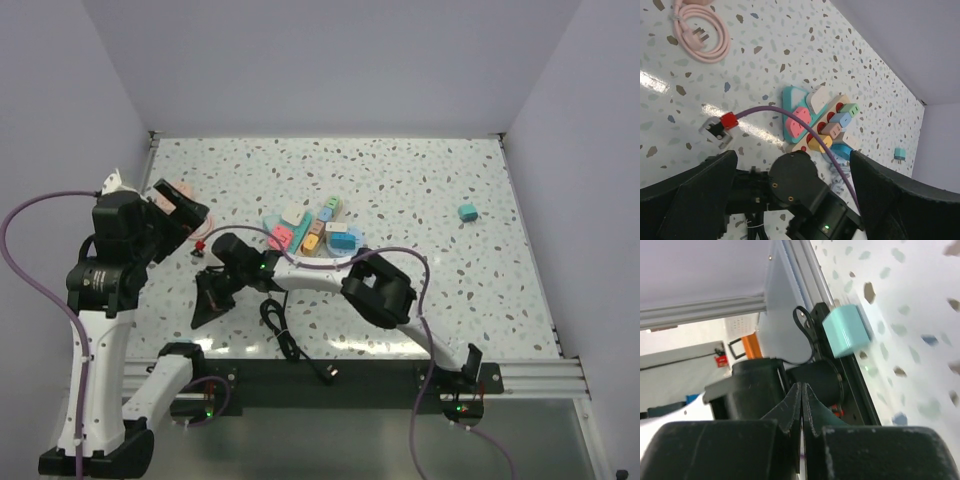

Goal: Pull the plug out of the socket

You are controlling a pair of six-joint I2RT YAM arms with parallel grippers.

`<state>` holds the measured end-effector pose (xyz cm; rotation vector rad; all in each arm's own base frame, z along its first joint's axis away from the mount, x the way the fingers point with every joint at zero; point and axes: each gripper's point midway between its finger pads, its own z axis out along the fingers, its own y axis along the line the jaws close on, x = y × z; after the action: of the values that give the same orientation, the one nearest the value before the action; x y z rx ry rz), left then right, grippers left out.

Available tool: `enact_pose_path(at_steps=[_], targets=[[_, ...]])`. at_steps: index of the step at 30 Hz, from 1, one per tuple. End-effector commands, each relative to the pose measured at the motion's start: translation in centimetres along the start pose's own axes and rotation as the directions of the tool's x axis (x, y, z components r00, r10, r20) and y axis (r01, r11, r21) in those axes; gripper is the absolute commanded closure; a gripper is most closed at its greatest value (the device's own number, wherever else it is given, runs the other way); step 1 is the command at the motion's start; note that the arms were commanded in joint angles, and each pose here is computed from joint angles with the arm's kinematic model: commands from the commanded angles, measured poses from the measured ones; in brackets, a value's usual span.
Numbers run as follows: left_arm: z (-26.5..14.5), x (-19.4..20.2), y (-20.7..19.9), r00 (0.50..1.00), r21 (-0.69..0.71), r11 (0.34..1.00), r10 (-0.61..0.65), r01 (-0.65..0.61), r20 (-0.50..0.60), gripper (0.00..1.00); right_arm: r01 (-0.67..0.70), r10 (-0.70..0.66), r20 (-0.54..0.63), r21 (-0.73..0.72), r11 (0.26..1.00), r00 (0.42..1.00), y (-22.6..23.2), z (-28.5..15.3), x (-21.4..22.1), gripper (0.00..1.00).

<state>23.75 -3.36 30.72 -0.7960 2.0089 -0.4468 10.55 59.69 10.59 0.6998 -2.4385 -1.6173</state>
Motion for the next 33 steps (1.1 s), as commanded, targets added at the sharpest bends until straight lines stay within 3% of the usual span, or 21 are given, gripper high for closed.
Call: enact_pose_path(at_steps=[1,7,10,14,18,21,22,23,25,33], targets=[[-0.8,-0.5,-1.8,0.999,0.098,0.995,0.023,-0.025,0.022,0.00,-0.022,0.006,-0.097,-0.168,0.986,0.995,4.3,2.6,1.9,1.00],[-1.1,0.1,-1.8,1.000,0.121,0.992,0.026,-0.028,0.013,0.00,-0.044,0.007,-0.146,-0.252,0.967,0.989,4.7,6.1,3.6,1.00],[-1.1,0.6,-1.7,1.000,0.131,0.991,0.024,-0.023,-0.004,0.00,-0.030,-0.004,-0.095,-0.356,0.934,0.995,5.7,6.9,2.7,1.00],[-1.7,0.7,-1.5,1.000,0.132,0.991,0.024,-0.024,0.006,0.00,-0.039,-0.023,-0.129,-0.459,0.888,0.991,8.1,7.1,2.8,1.00],[-2.2,0.8,-1.3,1.000,0.133,0.991,0.027,-0.028,0.012,0.00,-0.016,-0.059,-0.158,-0.439,0.899,0.986,8.0,8.1,3.8,1.00],[-2.2,1.0,-1.0,1.000,0.126,0.992,0.028,-0.029,0.009,0.00,-0.010,-0.057,-0.206,-0.311,0.950,0.977,5.3,9.7,4.6,1.00],[-2.2,1.1,-0.7,1.000,0.114,0.993,0.028,-0.028,0.005,0.00,-0.068,0.014,-0.254,-0.204,0.977,0.967,3.1,10.2,5.6,1.00],[-2.2,1.1,-0.6,1.000,0.108,0.994,0.027,-0.028,0.005,0.00,-0.015,-0.025,-0.234,-0.168,0.986,0.972,2.1,10.4,5.6,1.00],[-2.2,1.2,-0.2,1.000,0.088,0.996,0.031,-0.031,0.004,0.00,-0.041,0.031,-0.259,-0.032,0.999,0.965,-0.7,10.1,6.7,1.00],[-1.9,1.0,0.2,1.000,0.064,0.998,0.025,-0.026,0.012,0.00,0.133,-0.059,-0.218,0.340,0.931,0.974,-8.0,7.3,6.9,1.00]])
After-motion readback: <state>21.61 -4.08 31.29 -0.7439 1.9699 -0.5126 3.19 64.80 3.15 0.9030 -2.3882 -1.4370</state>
